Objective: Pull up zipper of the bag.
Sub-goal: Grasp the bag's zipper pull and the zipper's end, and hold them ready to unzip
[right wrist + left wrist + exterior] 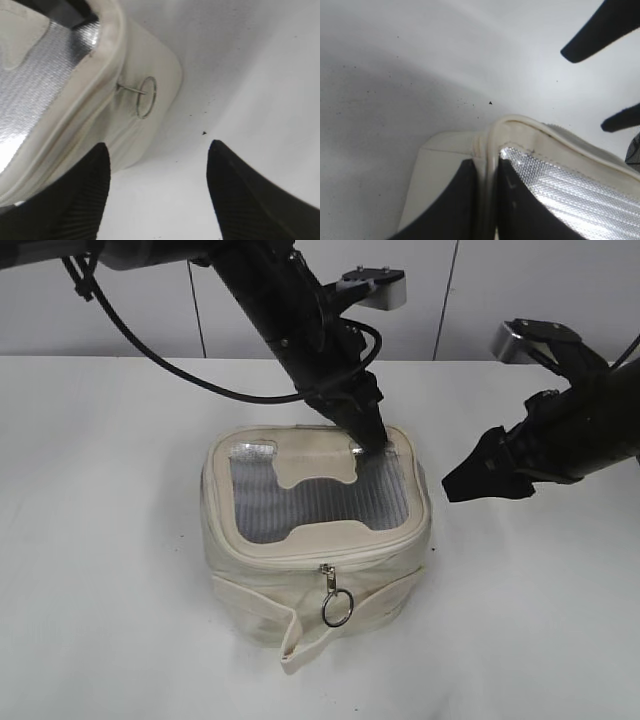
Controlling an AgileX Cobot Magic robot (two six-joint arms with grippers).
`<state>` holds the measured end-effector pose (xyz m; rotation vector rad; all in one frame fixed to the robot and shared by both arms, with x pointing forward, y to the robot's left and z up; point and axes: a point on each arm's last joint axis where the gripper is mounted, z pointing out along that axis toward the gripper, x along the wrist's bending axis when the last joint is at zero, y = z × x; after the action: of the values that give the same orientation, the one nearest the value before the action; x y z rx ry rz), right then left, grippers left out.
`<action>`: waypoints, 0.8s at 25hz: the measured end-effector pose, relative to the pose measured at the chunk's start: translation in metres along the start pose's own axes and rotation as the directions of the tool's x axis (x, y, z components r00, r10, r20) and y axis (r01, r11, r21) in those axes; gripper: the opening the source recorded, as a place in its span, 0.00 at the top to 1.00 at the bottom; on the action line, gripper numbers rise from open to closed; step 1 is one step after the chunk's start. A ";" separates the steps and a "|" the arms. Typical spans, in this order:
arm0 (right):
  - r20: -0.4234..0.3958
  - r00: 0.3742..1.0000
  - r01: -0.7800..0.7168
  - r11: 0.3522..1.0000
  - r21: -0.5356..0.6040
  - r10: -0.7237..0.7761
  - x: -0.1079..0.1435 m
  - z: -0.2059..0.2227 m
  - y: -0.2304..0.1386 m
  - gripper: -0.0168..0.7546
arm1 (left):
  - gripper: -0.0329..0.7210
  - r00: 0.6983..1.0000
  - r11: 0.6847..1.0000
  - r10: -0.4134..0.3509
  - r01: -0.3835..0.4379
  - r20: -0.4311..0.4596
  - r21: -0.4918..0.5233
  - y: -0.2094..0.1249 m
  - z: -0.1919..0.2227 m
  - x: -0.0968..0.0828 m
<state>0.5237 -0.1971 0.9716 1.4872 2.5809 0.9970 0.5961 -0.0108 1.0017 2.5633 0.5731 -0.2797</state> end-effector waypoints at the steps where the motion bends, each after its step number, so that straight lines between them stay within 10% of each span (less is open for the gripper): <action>1: 0.019 1.000 0.013 1.000 -0.005 -0.013 -0.002 0.000 0.000 0.36 | 0.85 1.000 1.000 0.001 -0.001 -0.001 0.001 0.000 0.000 0.000; 20: -0.104 0.994 0.041 0.998 0.045 -0.036 -0.004 0.026 -0.008 0.37 | 0.85 1.000 1.000 0.016 -0.016 -0.014 0.006 0.000 -0.007 -0.003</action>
<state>0.5273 -0.1892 0.9455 1.4271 2.7106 1.0432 0.5941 -0.0085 1.0089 2.5761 0.5577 -0.2588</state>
